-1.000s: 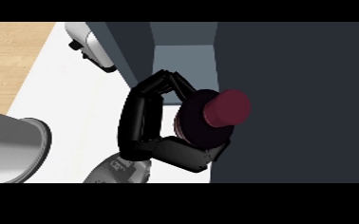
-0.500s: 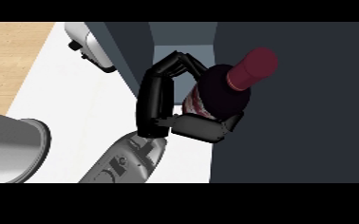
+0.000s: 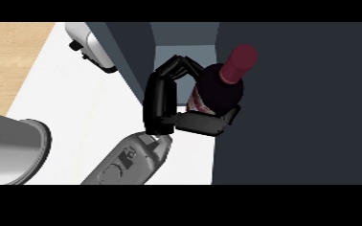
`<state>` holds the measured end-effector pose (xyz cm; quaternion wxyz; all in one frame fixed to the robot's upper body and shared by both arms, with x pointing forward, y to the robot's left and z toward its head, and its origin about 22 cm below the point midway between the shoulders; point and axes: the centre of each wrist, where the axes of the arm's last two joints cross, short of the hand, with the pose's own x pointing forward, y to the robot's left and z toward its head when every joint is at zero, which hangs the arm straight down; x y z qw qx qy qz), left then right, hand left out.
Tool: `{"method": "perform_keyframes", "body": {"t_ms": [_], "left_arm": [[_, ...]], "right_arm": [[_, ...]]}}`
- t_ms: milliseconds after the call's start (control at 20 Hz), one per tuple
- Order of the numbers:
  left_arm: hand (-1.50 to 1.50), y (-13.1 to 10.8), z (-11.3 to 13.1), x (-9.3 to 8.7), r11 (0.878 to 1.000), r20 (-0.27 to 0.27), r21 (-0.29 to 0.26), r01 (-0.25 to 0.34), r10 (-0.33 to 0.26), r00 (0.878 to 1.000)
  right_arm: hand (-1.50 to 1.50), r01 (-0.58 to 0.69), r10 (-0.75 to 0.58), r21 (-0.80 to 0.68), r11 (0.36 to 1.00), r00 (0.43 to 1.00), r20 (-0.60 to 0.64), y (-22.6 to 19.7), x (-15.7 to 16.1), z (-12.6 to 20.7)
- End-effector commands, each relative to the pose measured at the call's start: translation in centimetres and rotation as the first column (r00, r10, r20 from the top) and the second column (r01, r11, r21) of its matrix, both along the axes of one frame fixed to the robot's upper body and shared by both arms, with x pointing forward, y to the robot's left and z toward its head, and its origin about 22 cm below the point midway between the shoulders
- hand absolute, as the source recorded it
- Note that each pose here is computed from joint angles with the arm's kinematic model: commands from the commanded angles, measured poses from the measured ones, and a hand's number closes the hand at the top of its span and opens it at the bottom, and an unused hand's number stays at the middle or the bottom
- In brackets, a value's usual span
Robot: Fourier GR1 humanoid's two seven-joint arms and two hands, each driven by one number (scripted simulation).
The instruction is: Pick up the wine, place it into the cabinet and close the cabinet
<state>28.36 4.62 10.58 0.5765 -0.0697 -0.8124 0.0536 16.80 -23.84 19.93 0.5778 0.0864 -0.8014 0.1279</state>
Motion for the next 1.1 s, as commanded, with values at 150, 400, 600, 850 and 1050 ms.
{"method": "perform_keyframes", "body": {"t_ms": [150, 400, 600, 850, 1050], "left_arm": [[1.50, -0.5, -2.6, 1.0, 0.999, -0.011, 0.030, -0.025, 0.025, 1.000], [1.50, 0.3, -5.2, 1.3, 0.992, -0.007, 0.107, -0.062, 0.063, 0.998], [1.50, 1.7, -7.0, 1.7, 0.988, 0.013, 0.130, -0.084, 0.083, 0.996], [1.50, 1.3, -5.6, 3.9, 0.985, 0.035, 0.114, -0.126, 0.123, 0.992], [1.50, 2.5, -6.3, 4.0, 0.988, 0.027, 0.074, -0.139, 0.137, 0.990]], "right_arm": [[-1.50, -0.031, 0.030, 0.022, 0.999, 0.999, 0.028, 0.1, -2.6, 1.5], [-1.50, -0.034, 0.032, 0.041, 0.999, 0.998, 0.055, 0.4, -2.2, 0.6], [-1.50, -0.037, 0.036, 0.026, 0.999, 0.998, 0.042, -0.2, -2.0, 1.6], [-1.50, -0.044, 0.043, 0.021, 0.999, 0.998, 0.049, 0.4, -3.6, 1.7], [-1.50, -0.016, 0.015, 0.032, 0.999, 0.999, 0.042, -0.8, -1.6, 0.9]]}}
